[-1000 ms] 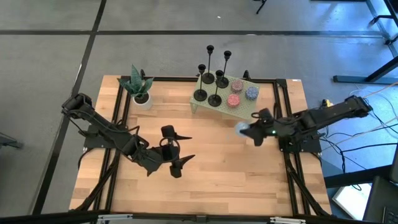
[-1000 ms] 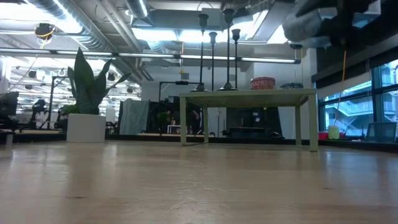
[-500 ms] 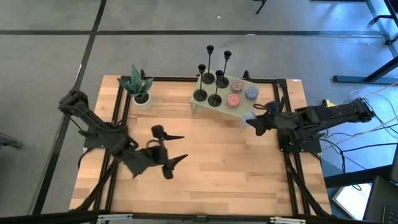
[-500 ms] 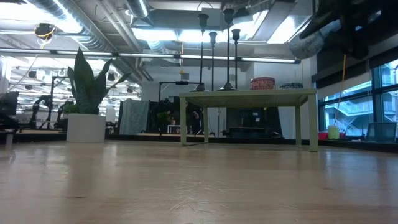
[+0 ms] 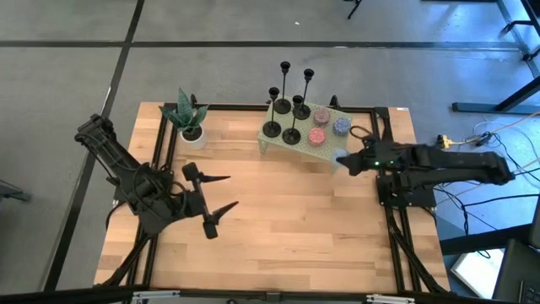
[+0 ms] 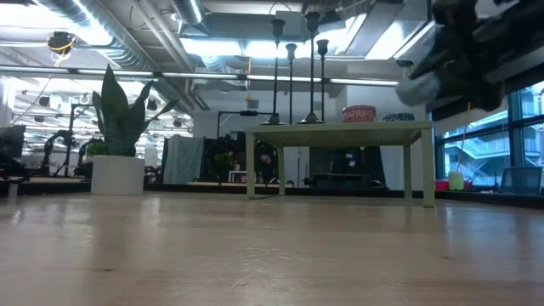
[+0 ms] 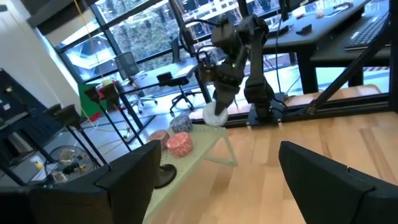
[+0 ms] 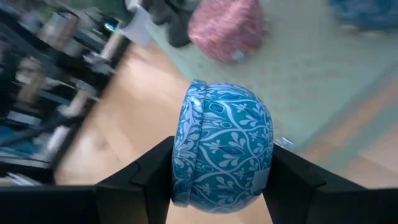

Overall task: Pick & Place candle stick holders
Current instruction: Put the light blue scented candle on the shelf

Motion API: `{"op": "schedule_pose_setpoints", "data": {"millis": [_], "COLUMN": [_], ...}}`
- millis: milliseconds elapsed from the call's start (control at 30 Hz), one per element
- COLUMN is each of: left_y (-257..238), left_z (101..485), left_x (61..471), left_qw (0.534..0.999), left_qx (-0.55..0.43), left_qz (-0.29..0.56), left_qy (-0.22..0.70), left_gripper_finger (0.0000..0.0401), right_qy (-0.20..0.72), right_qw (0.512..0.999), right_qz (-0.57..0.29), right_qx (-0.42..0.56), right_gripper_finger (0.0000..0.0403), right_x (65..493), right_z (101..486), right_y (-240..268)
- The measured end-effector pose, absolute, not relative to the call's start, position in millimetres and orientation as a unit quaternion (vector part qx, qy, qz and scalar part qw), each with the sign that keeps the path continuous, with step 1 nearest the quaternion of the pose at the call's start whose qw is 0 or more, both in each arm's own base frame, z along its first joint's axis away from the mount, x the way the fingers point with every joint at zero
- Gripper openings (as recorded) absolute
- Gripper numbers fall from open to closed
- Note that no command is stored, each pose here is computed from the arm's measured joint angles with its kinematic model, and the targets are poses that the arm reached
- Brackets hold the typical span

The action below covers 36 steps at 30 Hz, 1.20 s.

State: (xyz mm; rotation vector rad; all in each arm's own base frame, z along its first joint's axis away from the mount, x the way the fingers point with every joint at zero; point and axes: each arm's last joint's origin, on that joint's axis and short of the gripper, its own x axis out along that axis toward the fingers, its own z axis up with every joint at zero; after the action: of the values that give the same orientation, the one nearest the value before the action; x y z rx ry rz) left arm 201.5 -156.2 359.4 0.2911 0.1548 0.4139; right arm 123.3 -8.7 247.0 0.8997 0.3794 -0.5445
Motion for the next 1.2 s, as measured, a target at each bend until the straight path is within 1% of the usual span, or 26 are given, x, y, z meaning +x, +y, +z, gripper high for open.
{"op": "schedule_pose_setpoints", "data": {"millis": [67,133,300,433,600,1200], "left_y": [-155.6,-154.3,-154.2,-154.2,-154.3,-154.5], "left_z": [359.4,359.5,359.6,359.7,359.9,359.2], "left_x": [202.0,203.0,203.1,203.2,203.2,203.3], "left_qw": [0.965,0.964,0.964,0.965,0.965,0.965], "left_qx": [0.144,0.143,0.142,0.141,0.140,0.143], "left_qz": [0.206,0.209,0.209,0.209,0.209,0.205], "left_qy": [0.077,0.077,0.076,0.076,0.075,0.078], "left_gripper_finger": [0.0323,0.0323,0.0323,0.0323,0.0323,0.0323], "right_qy": [0.153,0.152,0.134,0.120,0.136,0.143], "right_qw": [0.855,0.852,0.844,0.841,0.825,0.828], "right_qz": [-0.232,-0.222,-0.236,-0.273,-0.281,-0.305], "right_qx": [0.438,0.450,0.462,0.452,0.471,0.448], "right_gripper_finger": [0.0203,0.0204,0.0204,0.0205,0.0205,0.0205], "right_x": [127.2,127.0,121.6,118.2,120.4,124.0], "right_z": [240.2,232.1,230.5,230.2,225.8,222.8], "right_y": [-10.9,-13.3,-20.4,-28.2,-32.7,-41.6]}}
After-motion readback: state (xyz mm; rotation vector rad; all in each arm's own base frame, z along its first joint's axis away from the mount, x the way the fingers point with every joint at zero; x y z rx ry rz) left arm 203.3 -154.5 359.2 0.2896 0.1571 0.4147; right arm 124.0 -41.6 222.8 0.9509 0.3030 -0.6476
